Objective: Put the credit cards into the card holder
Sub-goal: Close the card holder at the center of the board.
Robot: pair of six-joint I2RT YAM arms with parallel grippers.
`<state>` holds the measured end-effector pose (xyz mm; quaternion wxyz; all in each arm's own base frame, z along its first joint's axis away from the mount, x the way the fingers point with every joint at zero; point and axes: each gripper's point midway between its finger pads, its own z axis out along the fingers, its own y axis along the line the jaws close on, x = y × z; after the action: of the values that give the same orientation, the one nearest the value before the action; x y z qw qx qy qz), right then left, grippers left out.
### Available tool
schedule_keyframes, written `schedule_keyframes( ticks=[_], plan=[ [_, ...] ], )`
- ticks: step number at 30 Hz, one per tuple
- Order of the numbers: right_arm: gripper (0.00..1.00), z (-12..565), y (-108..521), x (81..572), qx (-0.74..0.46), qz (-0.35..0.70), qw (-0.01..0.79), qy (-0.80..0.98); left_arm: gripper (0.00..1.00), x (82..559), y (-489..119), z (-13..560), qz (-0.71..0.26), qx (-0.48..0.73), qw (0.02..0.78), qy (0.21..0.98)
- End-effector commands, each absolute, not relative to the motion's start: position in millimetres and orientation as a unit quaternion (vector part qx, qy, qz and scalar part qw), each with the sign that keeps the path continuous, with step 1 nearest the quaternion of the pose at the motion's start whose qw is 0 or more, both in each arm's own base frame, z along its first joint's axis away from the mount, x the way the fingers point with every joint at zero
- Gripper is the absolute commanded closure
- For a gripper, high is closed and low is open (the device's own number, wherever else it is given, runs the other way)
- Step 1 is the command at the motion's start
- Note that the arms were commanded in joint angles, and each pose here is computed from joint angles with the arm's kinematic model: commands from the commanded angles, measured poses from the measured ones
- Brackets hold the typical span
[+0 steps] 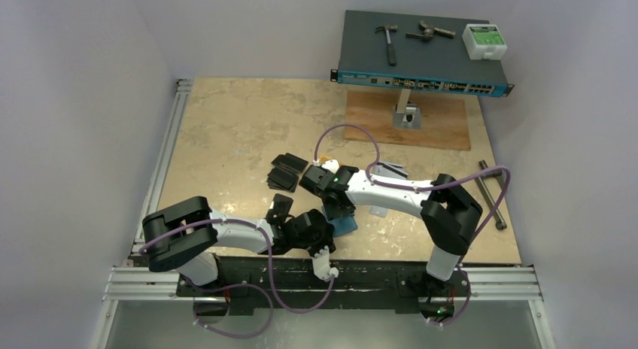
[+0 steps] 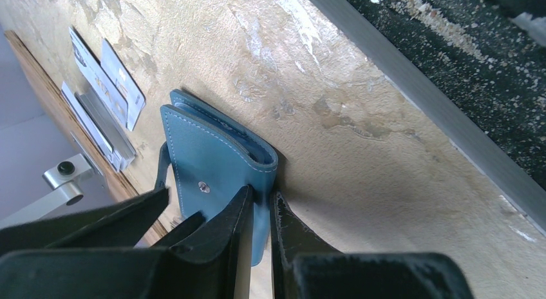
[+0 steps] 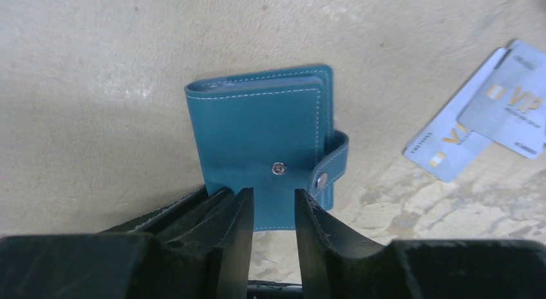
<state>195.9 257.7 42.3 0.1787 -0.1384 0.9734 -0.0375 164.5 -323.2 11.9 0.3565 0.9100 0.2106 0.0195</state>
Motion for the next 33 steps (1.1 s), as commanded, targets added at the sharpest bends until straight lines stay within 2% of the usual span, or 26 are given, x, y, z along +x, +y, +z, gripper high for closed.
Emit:
schedule_keyframes(
  ticks=[1, 11, 17, 20, 25, 30, 33],
  plan=[
    [0.68, 93, 254, 218, -0.113, -0.046, 0.247, 0.961, 1.0, 140, -264, -35, -0.01, 0.943, 0.227, 0.244],
    [0.62, 79, 246, 220, -0.128, -0.086, 0.239, 0.959, 1.0, 140, -266, -34, -0.01, 0.943, 0.227, 0.244],
    [0.6, 64, 251, 212, -0.141, -0.075, 0.22, 0.962, 1.0, 141, -266, -34, -0.009, 0.943, 0.225, 0.245],
    [0.63, 58, 253, 211, -0.142, -0.071, 0.214, 0.964, 1.0, 141, -265, -35, -0.009, 0.943, 0.223, 0.246],
    [0.75, 47, 250, 208, -0.142, -0.079, 0.208, 0.965, 1.0, 140, -265, -36, -0.01, 0.943, 0.222, 0.247],
    [0.8, 46, 251, 208, -0.139, -0.077, 0.208, 0.965, 1.0, 141, -264, -36, -0.009, 0.943, 0.221, 0.249],
    [0.88, 47, 250, 208, -0.136, -0.075, 0.209, 0.965, 1.0, 141, -264, -35, -0.009, 0.943, 0.221, 0.249]
  ],
)
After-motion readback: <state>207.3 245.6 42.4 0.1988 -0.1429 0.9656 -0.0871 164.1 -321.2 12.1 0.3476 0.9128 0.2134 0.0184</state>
